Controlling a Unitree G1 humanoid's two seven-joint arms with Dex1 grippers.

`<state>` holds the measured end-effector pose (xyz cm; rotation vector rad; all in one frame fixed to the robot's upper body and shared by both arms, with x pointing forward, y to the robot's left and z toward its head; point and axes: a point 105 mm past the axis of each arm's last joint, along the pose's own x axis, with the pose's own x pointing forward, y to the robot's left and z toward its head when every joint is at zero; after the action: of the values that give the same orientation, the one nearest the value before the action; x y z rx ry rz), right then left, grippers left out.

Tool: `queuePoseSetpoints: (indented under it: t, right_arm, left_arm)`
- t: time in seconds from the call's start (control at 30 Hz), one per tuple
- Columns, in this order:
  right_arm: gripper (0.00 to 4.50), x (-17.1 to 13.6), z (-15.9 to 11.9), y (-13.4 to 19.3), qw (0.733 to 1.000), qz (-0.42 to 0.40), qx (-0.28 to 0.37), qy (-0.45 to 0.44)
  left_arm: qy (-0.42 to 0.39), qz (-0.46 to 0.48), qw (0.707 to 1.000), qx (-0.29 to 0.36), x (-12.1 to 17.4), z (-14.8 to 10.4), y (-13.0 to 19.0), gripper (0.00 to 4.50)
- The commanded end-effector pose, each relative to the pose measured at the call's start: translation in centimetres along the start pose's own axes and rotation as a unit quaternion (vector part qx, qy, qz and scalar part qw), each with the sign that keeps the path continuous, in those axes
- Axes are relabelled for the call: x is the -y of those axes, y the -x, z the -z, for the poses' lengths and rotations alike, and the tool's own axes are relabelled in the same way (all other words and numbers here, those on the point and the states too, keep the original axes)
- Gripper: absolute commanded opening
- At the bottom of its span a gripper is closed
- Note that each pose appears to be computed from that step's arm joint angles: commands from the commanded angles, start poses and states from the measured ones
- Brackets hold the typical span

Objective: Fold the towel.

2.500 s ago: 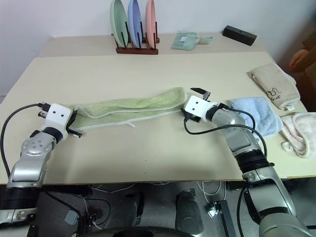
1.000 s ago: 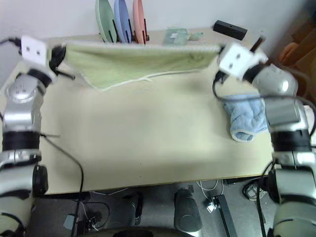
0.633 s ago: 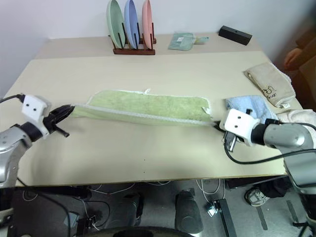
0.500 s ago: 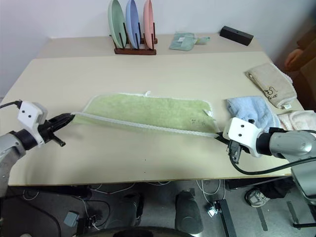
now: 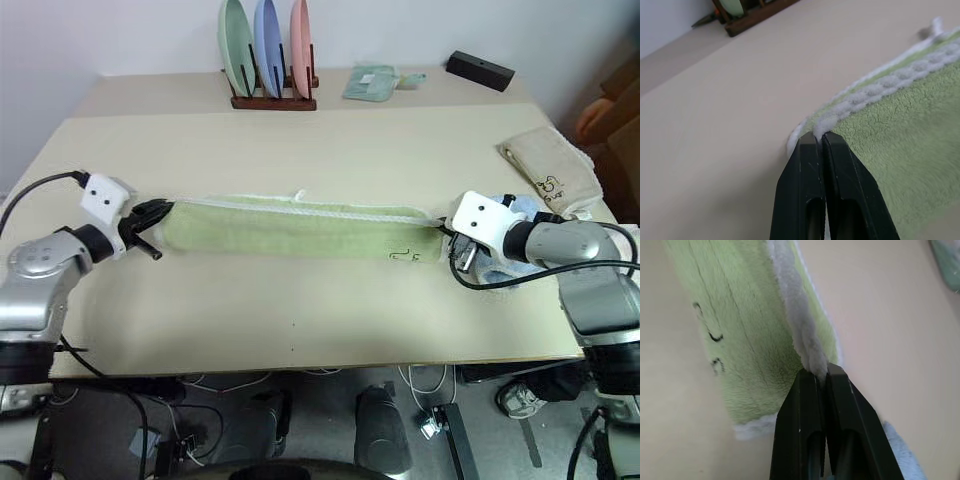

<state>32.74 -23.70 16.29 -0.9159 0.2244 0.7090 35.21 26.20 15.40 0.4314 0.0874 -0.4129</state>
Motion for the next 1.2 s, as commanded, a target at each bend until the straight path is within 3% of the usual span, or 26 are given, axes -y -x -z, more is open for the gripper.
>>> queuePoseSetpoints:
  t: [0.03, 0.2, 0.57, 0.67, 0.83, 1.03, 1.13, 1.2]
  right_arm:
    - [0.04, 2.4, 0.3, -1.8, 0.999, 0.036, 0.002, 0.008]
    - [0.04, 3.9, 1.0, -4.9, 0.999, 0.052, 0.004, 0.002]
    - [0.04, 4.1, 1.4, -7.0, 0.998, 0.055, 0.008, 0.003]
    - [0.93, 4.0, 1.5, -6.9, 0.999, 0.05, 0.01, -0.009]
    - [3.4, 6.1, 1.0, -5.3, 0.993, 0.118, 0.012, 0.016]
    - [3.4, 7.8, 0.2, -0.8, 0.98, 0.2, 0.021, 0.003]
    - [3.4, 6.8, -0.2, 1.6, 0.974, 0.206, 0.043, -0.08]
    - [3.95, 4.6, -1.1, 2.5, 0.961, 0.18, 0.09, -0.189]
  left_arm:
    - [-0.019, -0.017, 1.0, 0.006, -1.1, -0.3, -2.7, 0.0]
    - [-0.024, -0.03, 0.999, -0.013, -1.9, 0.8, -5.6, 0.0]
    - [-0.002, -0.037, 0.999, -0.031, -1.9, 2.5, -6.4, 0.0]
    - [0.014, -0.044, 0.999, -0.026, -2.1, 2.6, -6.4, 0.93]
    - [0.021, -0.069, 0.997, -0.006, -2.3, 2.1, -6.3, 3.4]
    - [0.076, -0.131, 0.987, 0.055, -3.7, 0.6, -4.8, 3.4]
    - [0.088, -0.15, 0.98, 0.095, -4.0, -0.8, -3.5, 3.4]
    - [0.078, -0.147, 0.979, 0.115, -3.5, -1.8, -2.9, 3.45]
